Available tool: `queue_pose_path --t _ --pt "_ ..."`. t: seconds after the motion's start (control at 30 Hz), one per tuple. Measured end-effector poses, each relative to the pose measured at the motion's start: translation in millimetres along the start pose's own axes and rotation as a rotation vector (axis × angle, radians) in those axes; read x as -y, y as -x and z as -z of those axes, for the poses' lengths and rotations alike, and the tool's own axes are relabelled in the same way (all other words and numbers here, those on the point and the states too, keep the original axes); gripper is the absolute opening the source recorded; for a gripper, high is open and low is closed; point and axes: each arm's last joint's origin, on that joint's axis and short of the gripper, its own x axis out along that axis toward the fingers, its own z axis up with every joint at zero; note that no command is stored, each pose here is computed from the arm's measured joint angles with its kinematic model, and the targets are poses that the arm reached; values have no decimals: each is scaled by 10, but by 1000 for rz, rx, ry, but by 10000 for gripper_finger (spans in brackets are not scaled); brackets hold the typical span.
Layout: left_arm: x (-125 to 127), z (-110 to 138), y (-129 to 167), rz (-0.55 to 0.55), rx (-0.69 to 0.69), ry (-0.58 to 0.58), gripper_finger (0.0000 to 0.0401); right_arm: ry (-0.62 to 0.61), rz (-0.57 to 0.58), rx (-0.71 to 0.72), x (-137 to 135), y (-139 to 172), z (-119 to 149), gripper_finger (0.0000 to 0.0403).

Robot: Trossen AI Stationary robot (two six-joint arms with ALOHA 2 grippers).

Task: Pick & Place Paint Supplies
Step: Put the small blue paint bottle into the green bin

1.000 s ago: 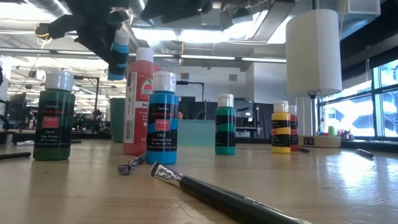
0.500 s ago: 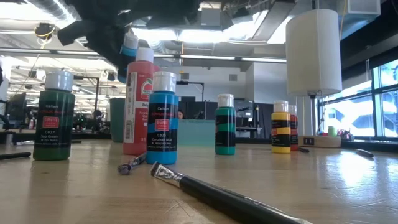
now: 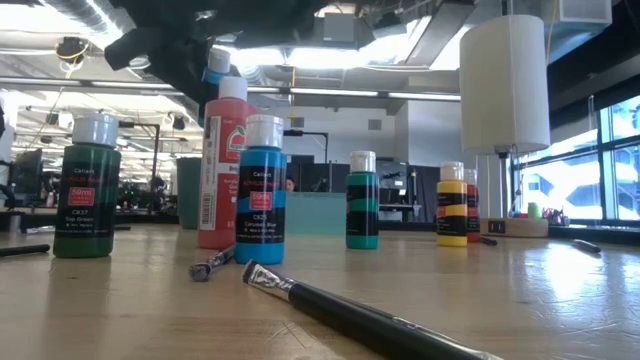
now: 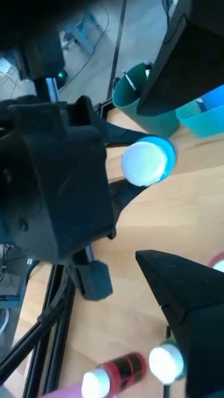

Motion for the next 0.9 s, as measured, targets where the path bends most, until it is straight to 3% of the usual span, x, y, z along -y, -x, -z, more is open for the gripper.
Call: queue_pose_path --t 0.53,0.9 --pt "-2 -7 0 0 7 2 122 -24 5 10 114 -130 56 372" --pt "-1 -8 0 1 7 2 122 -12 8 12 107 -216 106 333"
